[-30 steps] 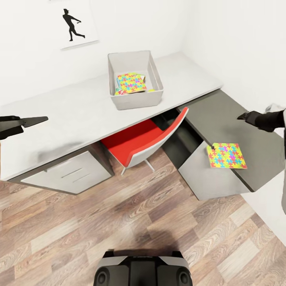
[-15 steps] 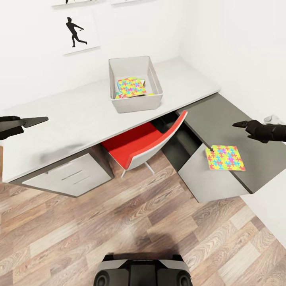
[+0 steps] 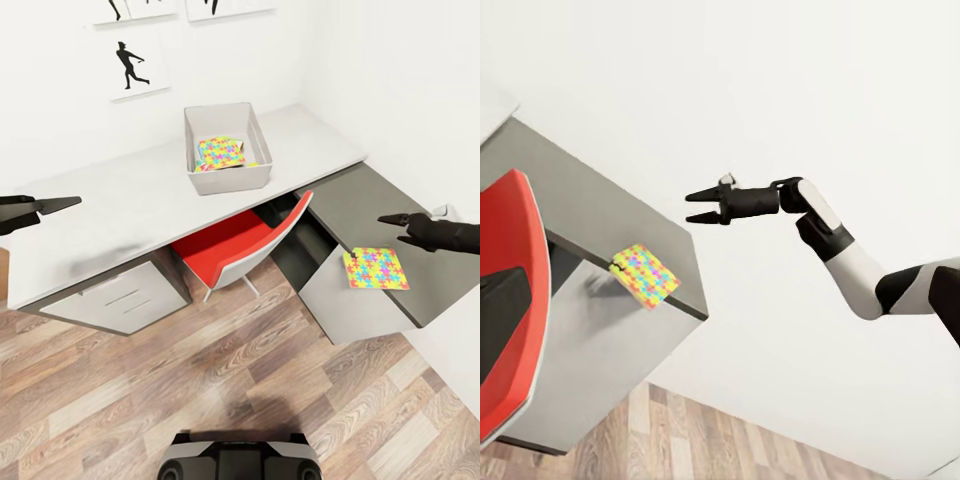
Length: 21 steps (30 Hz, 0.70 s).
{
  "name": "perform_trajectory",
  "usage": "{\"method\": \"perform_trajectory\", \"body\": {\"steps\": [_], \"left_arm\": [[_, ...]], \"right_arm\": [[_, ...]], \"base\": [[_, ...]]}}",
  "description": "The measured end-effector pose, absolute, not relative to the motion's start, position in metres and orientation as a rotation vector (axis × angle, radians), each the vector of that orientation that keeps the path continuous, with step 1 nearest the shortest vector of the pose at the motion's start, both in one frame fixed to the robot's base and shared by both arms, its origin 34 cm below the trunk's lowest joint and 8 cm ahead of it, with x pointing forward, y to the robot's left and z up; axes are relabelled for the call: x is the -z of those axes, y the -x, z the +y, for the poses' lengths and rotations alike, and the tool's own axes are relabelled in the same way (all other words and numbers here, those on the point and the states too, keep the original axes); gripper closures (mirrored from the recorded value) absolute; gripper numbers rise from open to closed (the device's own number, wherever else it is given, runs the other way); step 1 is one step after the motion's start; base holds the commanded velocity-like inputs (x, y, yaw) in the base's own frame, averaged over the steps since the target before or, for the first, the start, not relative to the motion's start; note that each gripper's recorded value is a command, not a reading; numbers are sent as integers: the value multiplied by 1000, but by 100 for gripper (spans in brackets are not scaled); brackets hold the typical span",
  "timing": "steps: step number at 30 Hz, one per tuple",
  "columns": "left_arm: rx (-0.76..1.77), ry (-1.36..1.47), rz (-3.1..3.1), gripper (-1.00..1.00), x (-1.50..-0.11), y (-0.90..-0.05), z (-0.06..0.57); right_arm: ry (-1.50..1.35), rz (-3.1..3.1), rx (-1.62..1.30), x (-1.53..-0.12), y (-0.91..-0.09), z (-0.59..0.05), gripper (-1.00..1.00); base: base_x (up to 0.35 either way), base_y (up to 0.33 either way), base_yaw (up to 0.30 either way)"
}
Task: Put all the toys in the child's room - the three board games (two on the bed and one on the table), the two jigsaw puzzles on the table, and the tennis ball on the table - inside the toy box on the table in the child's room.
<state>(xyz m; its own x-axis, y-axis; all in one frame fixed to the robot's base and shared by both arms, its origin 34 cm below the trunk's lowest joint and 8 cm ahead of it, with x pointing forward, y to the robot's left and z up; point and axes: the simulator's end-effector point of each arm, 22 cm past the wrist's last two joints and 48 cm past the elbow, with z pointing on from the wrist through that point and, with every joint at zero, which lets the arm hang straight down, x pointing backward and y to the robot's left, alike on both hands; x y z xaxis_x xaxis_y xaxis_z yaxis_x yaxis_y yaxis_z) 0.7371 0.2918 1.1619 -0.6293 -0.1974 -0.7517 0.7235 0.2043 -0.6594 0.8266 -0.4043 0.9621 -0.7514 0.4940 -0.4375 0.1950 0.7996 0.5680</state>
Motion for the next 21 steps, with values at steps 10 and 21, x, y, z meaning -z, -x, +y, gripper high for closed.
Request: {"method": "perform_trajectory", "body": {"steps": [10, 21], "left_arm": [[1525, -505, 1716, -100, -1169, -734, 291], [1495, -521, 1738, -100, -1176, -728, 298]], "right_arm": [[-457, 2427, -897, -955, -767, -346, -100], [-453, 2460, -1067, -941, -708, -312, -100]], "base": [[0, 0, 0], [0, 0, 0]]}}
